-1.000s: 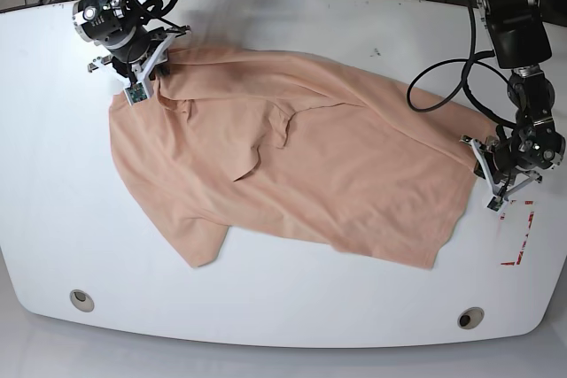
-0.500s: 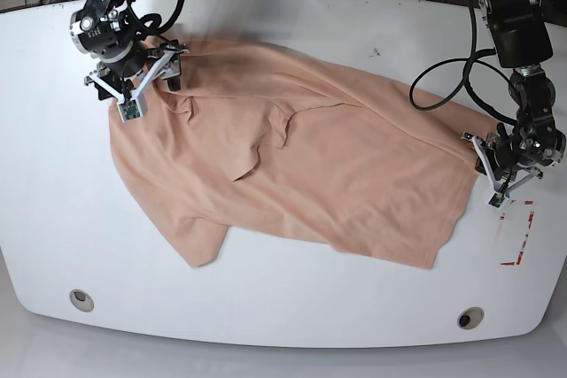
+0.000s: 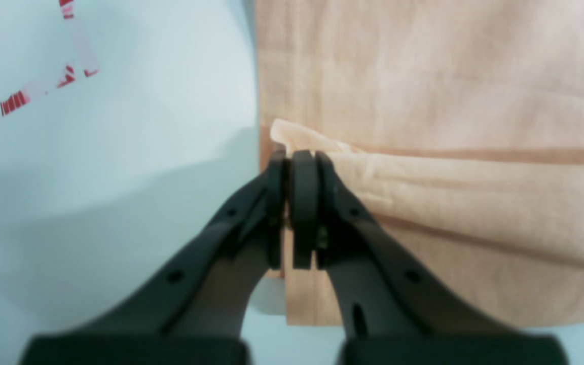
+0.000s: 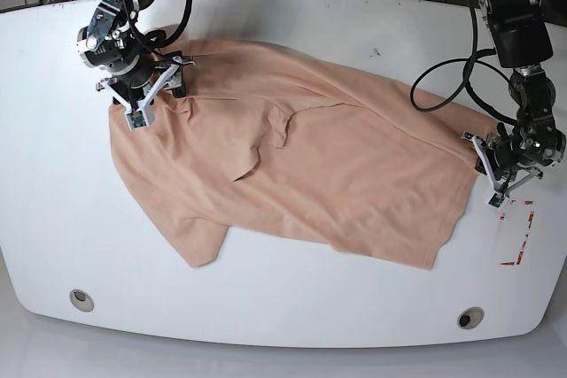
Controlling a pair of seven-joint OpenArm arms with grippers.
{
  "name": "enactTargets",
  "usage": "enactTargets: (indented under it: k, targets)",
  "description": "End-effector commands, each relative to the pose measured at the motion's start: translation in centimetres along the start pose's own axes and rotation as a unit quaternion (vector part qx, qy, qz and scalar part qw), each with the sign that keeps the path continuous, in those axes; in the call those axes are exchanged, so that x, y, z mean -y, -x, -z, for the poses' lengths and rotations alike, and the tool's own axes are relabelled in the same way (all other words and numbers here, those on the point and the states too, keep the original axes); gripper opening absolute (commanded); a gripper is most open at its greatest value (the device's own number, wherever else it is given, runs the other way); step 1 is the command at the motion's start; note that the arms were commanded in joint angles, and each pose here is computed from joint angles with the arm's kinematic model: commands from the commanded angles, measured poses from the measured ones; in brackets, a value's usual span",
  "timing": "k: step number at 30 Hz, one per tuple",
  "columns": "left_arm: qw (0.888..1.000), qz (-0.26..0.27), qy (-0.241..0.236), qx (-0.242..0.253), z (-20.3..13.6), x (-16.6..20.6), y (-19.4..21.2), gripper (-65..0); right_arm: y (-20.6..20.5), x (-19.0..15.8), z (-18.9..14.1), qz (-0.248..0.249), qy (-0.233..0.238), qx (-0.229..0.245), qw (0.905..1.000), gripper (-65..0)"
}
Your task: Fold the T-shirt properly
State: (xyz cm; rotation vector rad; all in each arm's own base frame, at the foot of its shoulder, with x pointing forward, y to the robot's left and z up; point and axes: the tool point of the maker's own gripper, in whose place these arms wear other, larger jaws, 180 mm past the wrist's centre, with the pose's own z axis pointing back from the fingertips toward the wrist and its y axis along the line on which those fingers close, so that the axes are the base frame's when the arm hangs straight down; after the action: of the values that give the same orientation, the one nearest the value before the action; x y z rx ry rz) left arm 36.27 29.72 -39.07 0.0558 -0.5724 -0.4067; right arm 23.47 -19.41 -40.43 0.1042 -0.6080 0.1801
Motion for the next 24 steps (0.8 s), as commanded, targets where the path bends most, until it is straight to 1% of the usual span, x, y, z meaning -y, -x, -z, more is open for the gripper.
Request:
enactTargets:
  k: [1,5,7,11,16,22,24]
  targets:
    - [1.000,0.003,-0.016,0.023,-0.9,-1.5,-1.6,-65.0,-1.5,0.4,-0.4,-0.004,0.005,0.024,0.9997,-40.9]
    - [1.000,0.003,-0.016,0.023,-0.9,-1.5,-1.6,-65.0,-1.4,0.4,-0.5,-0.005,0.005,0.024,0.9997,-59.0]
    - [1.000,0.003,-0.016,0.021,-0.9,-1.5,-1.5,-65.0,-1.7,0.4,-0.7,-0.008,0.008,0.028,0.9995,-65.0]
    - [1.000,-0.002,-0.011,0.013,-0.6,-1.4,-0.9,-65.0,-1.7,0.5,-1.5,-0.016,0.017,0.030,0.9993,-63.4]
    - [1.000,-0.016,0.001,0.003,0.3,-1.1,0.1,-65.0,-1.5,0.4,-2.8,-0.029,0.028,0.035,0.9986,-64.4]
    - [1.000,-0.019,0.005,0.006,0.6,-0.8,0.5,-65.0,0.0,0.2,-3.2,-0.029,0.028,0.019,0.9990,-64.4]
    - [1.000,-0.019,0.007,0.002,0.7,-0.6,0.9,-65.0,0.5,0.7,-3.4,-0.024,0.035,0.015,0.9990,-64.4]
